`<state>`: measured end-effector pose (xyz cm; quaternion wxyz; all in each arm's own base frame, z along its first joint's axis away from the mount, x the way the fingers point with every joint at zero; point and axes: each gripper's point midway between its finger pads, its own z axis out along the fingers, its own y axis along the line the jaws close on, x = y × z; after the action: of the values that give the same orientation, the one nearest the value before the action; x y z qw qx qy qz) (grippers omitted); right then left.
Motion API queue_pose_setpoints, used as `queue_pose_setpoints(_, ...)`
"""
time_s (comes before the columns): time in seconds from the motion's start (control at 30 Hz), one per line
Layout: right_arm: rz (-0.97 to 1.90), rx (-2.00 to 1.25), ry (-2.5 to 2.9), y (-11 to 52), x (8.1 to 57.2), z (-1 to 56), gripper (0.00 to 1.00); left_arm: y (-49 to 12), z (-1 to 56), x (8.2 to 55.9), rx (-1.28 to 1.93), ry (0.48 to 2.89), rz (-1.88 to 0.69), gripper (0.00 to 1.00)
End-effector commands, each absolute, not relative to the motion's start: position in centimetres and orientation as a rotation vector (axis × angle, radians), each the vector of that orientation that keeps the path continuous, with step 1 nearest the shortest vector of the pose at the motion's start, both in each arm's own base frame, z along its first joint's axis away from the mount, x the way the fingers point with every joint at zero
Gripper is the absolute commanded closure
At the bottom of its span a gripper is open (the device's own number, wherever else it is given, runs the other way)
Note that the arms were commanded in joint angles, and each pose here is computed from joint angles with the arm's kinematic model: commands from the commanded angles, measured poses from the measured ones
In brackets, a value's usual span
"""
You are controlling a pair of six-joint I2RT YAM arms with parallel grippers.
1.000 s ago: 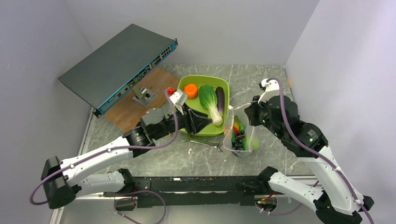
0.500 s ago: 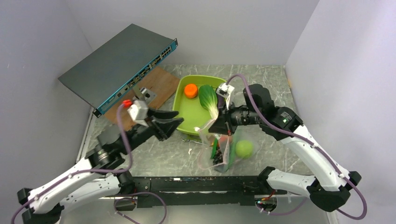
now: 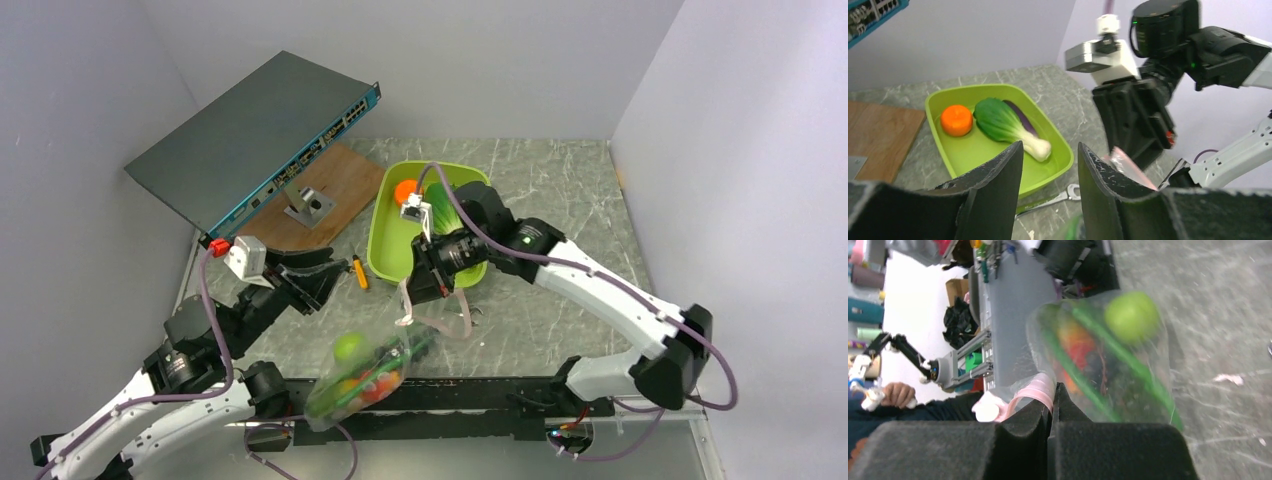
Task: Place the food in the zip-top bag and seal the zipper
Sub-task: Zip the zipper food storage bag at the center of the board.
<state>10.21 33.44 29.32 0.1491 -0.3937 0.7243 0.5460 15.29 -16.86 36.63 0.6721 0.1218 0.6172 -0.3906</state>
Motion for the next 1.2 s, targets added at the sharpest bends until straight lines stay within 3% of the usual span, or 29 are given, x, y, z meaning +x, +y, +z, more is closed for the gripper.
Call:
queue_pose_setpoints(0.0, 1.532, -0.956, 2.255, 33.0, 15.3, 25.1, 1.00, -16.6, 34.9, 15.7, 0.243, 1.442, -0.855, 0.52)
queue_pose_setpoints(0.13, 1.354, -0.776, 2.451, 31.2, 19.2, 21.1, 1.00, -17.6, 33.2, 15.8, 0.290, 1.457, -0.853, 0.50)
queue_pose_setpoints(0.27, 1.366, -0.767, 2.446, 31.2, 19.4, 21.0, 1.00, -19.6, 30.8, 15.3, 0.406, 1.472, -0.883, 0.31)
queue_pose_setpoints(0.33, 1.363, -0.763, 2.447, 31.2, 19.4, 21.0, 1.00, -21.1, 30.0, 14.5, 0.505, 1.464, -0.929, 0.27)
queue_pose_setpoints(0.5, 1.366, -0.743, 2.459, 31.2, 19.4, 21.3, 1.00, -24.9, 27.7, 13.0, 0.761, 1.465, -0.993, 0.30)
queue_pose_setpoints(0.67, 1.385, -0.732, 2.439, 31.2, 19.3, 21.9, 1.00, -27.1, 26.1, 14.1, 0.893, 1.457, -0.924, 0.42)
queue_pose_setpoints(0.93, 1.387, -0.735, 2.423, 31.0, 19.0, 22.5, 1.00, -28.5, 25.6, 15.5, 0.976, 1.309, -0.767, 0.35)
queue_pose_setpoints(1.17, 1.407, -0.733, 2.403, 31.0, 18.7, 23.3, 1.00, -32.0, 24.1, 14.8, 1.117, 1.330, -0.766, 0.42)
